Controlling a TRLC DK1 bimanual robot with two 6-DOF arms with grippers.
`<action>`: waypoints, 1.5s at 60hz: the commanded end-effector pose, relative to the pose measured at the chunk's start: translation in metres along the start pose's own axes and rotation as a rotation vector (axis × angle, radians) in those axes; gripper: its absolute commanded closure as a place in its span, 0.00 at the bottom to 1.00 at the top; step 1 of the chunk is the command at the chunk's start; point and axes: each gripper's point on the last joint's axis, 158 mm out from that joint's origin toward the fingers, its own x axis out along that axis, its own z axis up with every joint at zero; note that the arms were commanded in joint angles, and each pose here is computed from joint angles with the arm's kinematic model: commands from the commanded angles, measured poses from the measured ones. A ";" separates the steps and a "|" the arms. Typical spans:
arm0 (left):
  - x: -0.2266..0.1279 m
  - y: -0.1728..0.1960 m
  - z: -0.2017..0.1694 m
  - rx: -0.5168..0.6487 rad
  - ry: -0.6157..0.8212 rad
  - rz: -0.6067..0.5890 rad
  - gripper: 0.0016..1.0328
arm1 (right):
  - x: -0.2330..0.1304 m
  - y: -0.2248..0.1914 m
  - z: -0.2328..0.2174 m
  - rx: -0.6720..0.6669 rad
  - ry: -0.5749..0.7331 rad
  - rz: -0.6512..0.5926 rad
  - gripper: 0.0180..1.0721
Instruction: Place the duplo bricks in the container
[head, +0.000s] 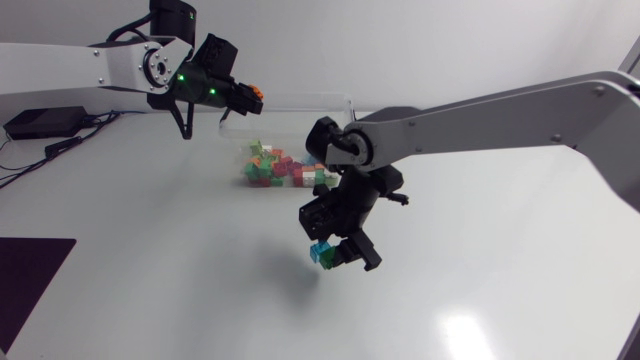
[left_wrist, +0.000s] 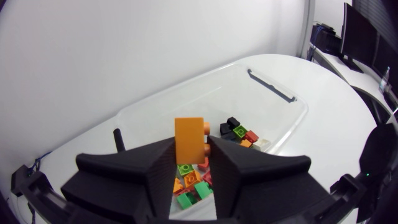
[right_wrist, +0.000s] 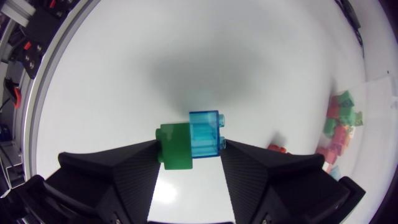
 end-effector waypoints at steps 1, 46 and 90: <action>0.013 0.009 0.007 -0.027 -0.015 0.024 0.74 | -0.022 0.001 0.000 0.032 -0.013 -0.029 0.61; -0.048 -0.002 0.026 0.034 0.005 0.031 0.04 | -0.170 -0.134 -0.026 0.412 -0.263 -0.439 0.61; -0.081 -0.125 -0.093 0.309 0.175 -0.324 0.04 | -0.175 -0.260 -0.051 0.788 -0.550 -0.679 0.41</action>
